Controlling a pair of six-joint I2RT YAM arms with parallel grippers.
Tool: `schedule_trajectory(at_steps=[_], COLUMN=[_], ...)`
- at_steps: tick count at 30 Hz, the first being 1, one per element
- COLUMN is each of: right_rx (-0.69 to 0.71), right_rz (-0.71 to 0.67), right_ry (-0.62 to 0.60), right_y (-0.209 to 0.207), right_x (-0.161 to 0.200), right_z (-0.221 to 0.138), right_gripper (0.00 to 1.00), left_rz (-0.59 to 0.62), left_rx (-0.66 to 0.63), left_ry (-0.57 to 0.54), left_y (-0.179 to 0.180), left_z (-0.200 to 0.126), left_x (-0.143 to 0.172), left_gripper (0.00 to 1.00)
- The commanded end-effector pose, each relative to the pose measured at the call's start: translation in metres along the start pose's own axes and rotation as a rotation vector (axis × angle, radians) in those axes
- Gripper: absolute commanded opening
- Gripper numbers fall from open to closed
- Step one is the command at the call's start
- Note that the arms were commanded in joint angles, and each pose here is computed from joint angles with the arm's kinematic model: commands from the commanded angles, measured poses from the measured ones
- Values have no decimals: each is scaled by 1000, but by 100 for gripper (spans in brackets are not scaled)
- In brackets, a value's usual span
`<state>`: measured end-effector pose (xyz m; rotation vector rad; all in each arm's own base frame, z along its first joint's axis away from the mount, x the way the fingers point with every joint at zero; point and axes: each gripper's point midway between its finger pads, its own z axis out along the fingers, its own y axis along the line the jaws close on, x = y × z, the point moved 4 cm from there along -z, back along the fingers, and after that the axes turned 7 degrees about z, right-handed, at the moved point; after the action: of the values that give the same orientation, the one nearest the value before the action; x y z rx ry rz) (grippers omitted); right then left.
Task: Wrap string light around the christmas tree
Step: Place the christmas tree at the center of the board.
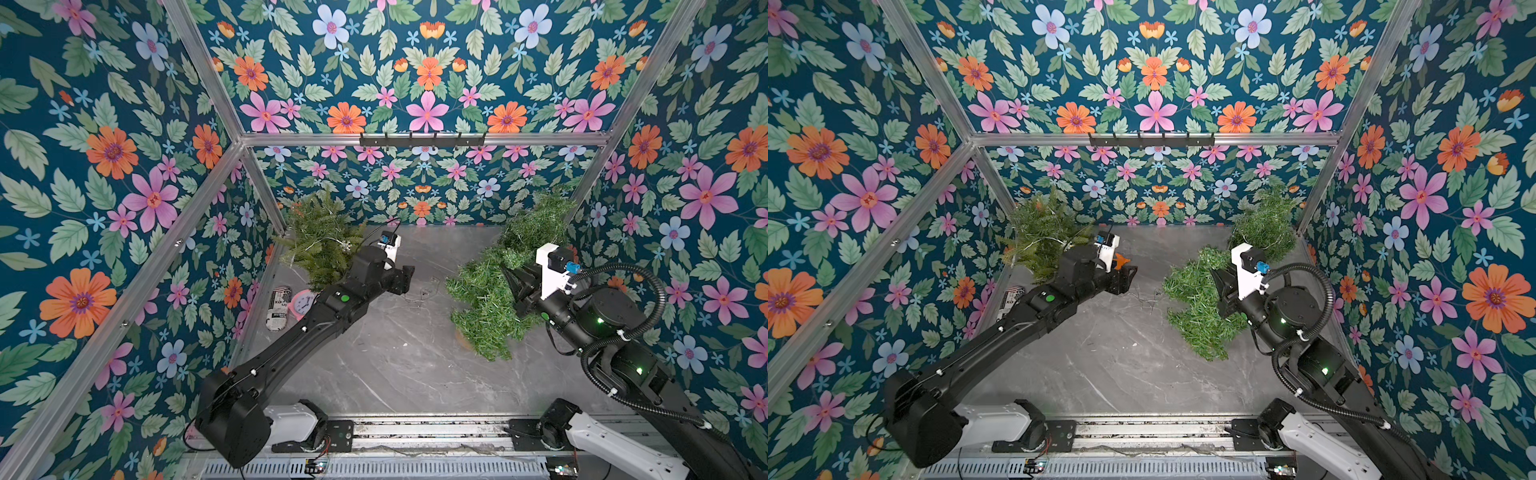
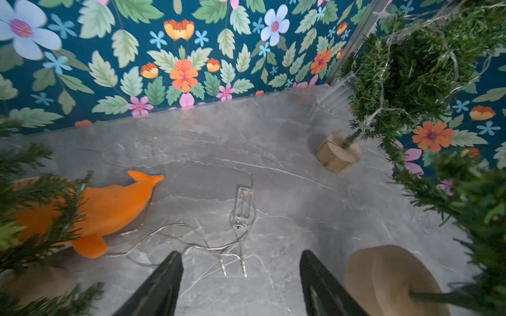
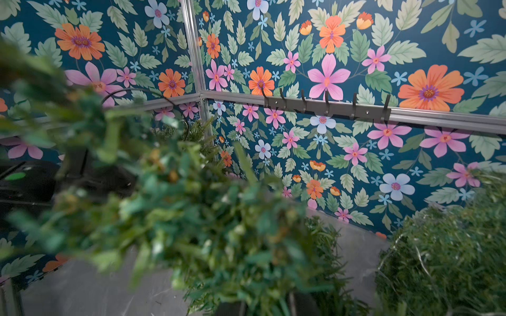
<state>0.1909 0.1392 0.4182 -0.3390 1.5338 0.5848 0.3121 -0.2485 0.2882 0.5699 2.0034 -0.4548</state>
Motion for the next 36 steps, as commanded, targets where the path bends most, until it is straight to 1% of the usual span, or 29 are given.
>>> schedule_trajectory(at_steps=[1,6,10,16,18,21,24,28,31,36], right_rx=[-12,-57,-122,-126,-143,-154,-145,-144,-150,-158], right_rz=[26,18,-8,-9,-9,-10,-15,-13,-3,26], right_ry=[-36,-9,16,0,-10,-29,-28,-40,-50,-80], right_y=[-1,2,9,9,10,11,11,11,13,14], right_x=[5,33,49,52,51,49,43,33,28,15], right_z=[-8,-6,-1,-5,-8,-13,-16,-20,-23,-33], right_gripper=[0,0,0,0,10,31,56,77,87,95], left_rz=[17,45,4,-50,-64,-62,-38,8,40,78], left_rx=[1,5,-19,-41,-33,-47,-89,-168,-183,-163], left_ry=[111,143,161,170,172,203,249,327,372,452], left_y=[-13,-32,-34,-33,-35,-38,-38,-31,-29,-13], left_z=[13,29,41,55,61,73,86,110,127,156], left_x=[9,10,11,10,10,14,19,24,29,44], left_gripper=[71,70,71,71,71,72,76,78,79,81])
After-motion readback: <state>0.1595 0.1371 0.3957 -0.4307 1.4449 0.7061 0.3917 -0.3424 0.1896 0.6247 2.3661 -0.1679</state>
